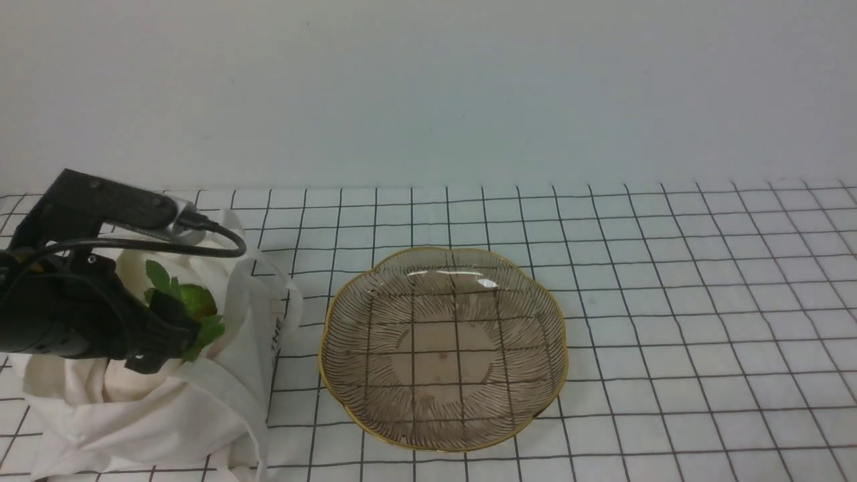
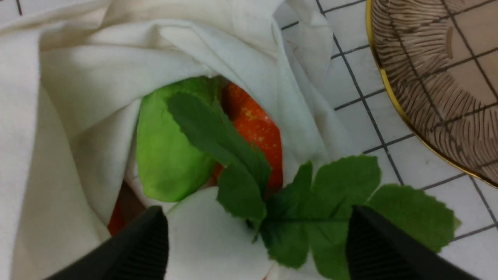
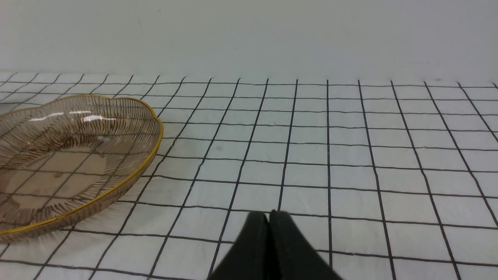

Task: Take vegetables from bag on white checkered tablecloth place on plate.
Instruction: 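Reach the gripper into the cloth bag toward the vegetables inside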

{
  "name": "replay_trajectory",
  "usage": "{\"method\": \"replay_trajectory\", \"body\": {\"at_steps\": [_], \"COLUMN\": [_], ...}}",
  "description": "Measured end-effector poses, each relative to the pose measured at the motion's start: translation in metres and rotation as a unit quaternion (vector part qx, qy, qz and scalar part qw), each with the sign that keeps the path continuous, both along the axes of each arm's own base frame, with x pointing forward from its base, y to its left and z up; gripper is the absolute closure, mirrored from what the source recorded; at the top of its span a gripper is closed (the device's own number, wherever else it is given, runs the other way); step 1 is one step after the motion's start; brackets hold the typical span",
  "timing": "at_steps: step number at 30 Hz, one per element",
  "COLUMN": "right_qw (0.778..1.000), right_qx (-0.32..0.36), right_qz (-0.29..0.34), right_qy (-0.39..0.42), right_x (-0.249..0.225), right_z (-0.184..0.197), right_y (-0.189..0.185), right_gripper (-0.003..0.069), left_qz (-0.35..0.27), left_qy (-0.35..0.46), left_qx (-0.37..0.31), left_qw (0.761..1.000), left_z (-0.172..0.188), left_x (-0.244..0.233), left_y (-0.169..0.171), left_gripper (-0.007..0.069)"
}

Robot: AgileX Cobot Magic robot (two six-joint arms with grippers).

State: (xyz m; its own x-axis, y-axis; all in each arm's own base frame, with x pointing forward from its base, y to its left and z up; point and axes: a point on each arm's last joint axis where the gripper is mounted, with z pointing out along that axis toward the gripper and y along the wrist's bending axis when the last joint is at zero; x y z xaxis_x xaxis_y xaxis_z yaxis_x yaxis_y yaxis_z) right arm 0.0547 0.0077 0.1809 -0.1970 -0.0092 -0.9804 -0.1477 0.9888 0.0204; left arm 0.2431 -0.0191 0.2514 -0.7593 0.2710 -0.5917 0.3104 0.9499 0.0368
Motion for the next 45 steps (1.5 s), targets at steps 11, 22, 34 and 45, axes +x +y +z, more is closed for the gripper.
{"method": "replay_trajectory", "body": {"at_steps": [11, 22, 34, 45], "right_qw": [1.0, 1.0, 1.0, 1.0], "right_qx": [0.0, 0.0, 0.0, 0.0], "right_qz": [0.0, 0.0, 0.0, 0.0], "right_qy": [0.0, 0.0, 0.0, 0.0], "right_x": [0.0, 0.0, 0.0, 0.0], "right_z": [0.0, 0.0, 0.0, 0.0], "right_y": [0.0, 0.0, 0.0, 0.0], "right_gripper": [0.0673, 0.0673, 0.0673, 0.0673], "left_qz": [-0.003, 0.002, 0.004, -0.007], "left_qy": [0.032, 0.02, -0.073, 0.023], "left_qx": [0.033, 0.03, 0.017, 0.02], "left_qw": [0.999, 0.999, 0.997, 1.0], "left_z": [-0.031, -0.026, 0.044, 0.01], "left_x": [0.021, 0.021, -0.003, 0.01], "left_y": [0.004, 0.004, 0.003, 0.002], "left_gripper": [-0.001, 0.0557, 0.0633, 0.0417]}}
